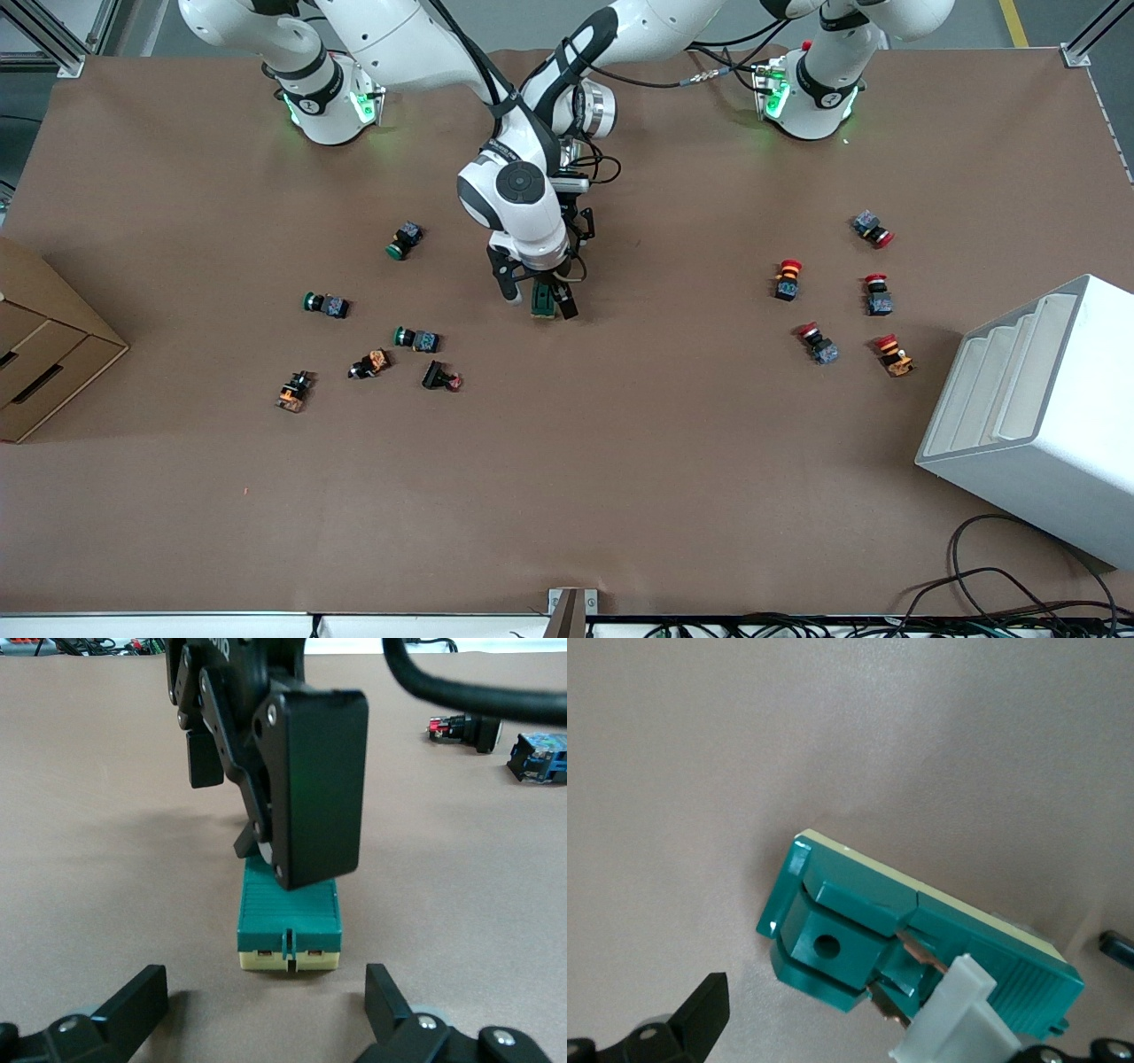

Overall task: Close load switch with both arms
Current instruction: 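Swing the white handle over with the right gripper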

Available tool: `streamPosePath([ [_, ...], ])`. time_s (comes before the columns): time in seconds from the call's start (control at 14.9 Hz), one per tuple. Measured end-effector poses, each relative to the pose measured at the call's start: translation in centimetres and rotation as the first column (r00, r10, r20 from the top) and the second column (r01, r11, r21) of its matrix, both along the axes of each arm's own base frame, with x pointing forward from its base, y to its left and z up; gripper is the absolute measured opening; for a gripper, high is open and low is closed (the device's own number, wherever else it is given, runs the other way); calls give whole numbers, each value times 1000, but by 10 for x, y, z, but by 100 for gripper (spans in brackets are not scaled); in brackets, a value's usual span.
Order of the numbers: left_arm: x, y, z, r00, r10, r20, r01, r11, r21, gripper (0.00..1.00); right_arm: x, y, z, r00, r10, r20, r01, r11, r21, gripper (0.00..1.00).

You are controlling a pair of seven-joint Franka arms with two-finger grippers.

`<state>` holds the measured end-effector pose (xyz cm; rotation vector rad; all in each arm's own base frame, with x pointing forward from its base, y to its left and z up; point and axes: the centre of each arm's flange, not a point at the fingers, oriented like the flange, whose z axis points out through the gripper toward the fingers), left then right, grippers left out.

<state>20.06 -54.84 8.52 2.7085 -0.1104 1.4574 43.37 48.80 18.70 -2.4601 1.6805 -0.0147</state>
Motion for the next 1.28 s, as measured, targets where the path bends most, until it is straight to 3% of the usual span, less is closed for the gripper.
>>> streamPosePath([
  [0.27,0,0,0,1000,0,0,0,1000,0,99,24,-2,18,1000,-8,-4,8,1000,-11,100],
  [0.67,0,0,0,1000,1,-1,-1,1000,-1,99,27,-3,20,1000,0,-17,0,1000,-18,100],
  [0.87,0,0,0,1000,1,-1,-1,1000,-1,99,35,-5,26,999,-6,-52,4,999,-44,100],
  [1.08,0,0,0,1000,1,-1,-1,1000,-1,99,61,-14,48,997,3,-79,-9,997,-82,100],
  [1.28,0,0,0,1000,1,-1,-1,1000,-1,99,77,-21,61,997,0,-76,-7,997,-80,100],
])
